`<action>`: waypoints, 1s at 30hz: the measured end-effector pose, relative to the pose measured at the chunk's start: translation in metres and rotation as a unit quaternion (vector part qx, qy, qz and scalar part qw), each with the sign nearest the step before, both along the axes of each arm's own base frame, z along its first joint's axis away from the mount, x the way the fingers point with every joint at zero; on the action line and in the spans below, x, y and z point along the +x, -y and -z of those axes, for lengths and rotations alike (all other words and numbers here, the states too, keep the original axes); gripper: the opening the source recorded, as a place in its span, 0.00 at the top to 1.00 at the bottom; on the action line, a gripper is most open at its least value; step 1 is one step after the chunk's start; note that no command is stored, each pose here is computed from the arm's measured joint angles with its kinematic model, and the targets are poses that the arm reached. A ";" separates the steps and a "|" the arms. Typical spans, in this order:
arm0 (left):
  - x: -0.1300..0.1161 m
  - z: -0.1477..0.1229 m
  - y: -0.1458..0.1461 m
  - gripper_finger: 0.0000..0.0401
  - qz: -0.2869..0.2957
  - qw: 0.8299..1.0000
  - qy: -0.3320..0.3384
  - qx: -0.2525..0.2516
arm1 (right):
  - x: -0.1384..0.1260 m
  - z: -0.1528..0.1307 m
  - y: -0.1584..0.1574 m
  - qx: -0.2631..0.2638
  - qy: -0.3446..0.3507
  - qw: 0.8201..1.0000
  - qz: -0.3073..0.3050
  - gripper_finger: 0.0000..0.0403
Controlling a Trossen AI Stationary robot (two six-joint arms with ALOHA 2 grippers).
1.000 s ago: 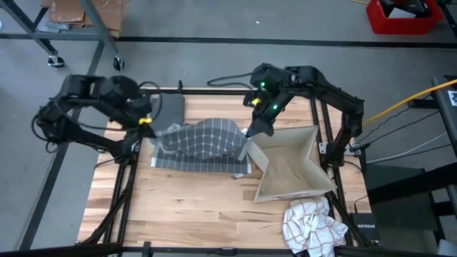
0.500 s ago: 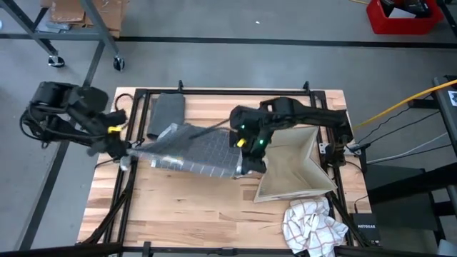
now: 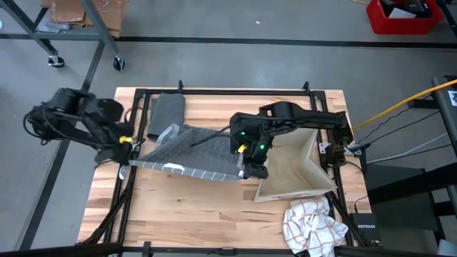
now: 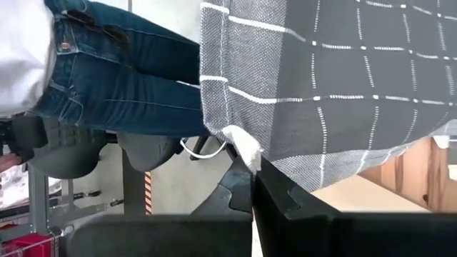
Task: Fold towel
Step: Fold the gray patterned towel
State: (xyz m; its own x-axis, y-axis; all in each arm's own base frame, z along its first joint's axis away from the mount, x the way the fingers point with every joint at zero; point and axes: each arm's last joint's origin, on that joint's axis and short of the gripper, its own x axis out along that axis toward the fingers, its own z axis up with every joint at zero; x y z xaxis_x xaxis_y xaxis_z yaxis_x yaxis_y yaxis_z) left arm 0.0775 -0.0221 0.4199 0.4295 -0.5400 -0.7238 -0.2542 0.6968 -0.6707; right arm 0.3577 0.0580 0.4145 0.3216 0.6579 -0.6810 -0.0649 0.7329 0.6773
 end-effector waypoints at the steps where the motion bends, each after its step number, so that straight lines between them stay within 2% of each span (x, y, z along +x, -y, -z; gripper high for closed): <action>1: 0.003 0.006 0.001 1.00 0.007 1.000 -0.011 0.001 | 0.000 0.000 -0.001 -0.001 -0.001 1.000 -0.003 1.00; 7: 0.020 0.044 0.007 1.00 0.044 0.996 -0.073 0.018 | -0.001 0.011 -0.011 -0.011 -0.006 0.999 -0.034 1.00; 11: 0.028 0.066 0.011 1.00 0.058 0.993 -0.102 0.033 | 0.005 0.036 -0.012 -0.016 -0.042 0.998 -0.037 1.00; 14: 0.032 0.076 0.011 1.00 0.049 0.990 -0.111 0.067 | 0.010 0.057 -0.008 -0.020 -0.065 0.997 -0.038 1.00; 20: 0.032 0.080 0.004 1.00 -0.044 0.978 -0.124 0.159 | 0.014 0.079 0.017 -0.032 -0.098 0.995 -0.003 1.00; 26: 0.028 0.082 -0.003 1.00 -0.140 0.951 -0.154 0.228 | 0.014 0.082 0.061 -0.106 -0.117 0.984 0.083 1.00; 30: 0.028 0.082 -0.007 1.00 -0.204 0.931 -0.150 0.262 | 0.012 0.083 0.088 -0.141 -0.127 0.973 0.131 1.00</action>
State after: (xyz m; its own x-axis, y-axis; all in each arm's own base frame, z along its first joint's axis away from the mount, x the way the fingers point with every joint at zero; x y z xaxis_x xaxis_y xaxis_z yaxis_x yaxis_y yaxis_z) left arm 0.1057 -0.0156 0.3381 0.2569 0.0861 -0.9626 -0.6913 0.7124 -0.1208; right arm 0.3697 -0.0296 0.3310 0.2516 0.3511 -0.9019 0.2930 0.8605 0.4167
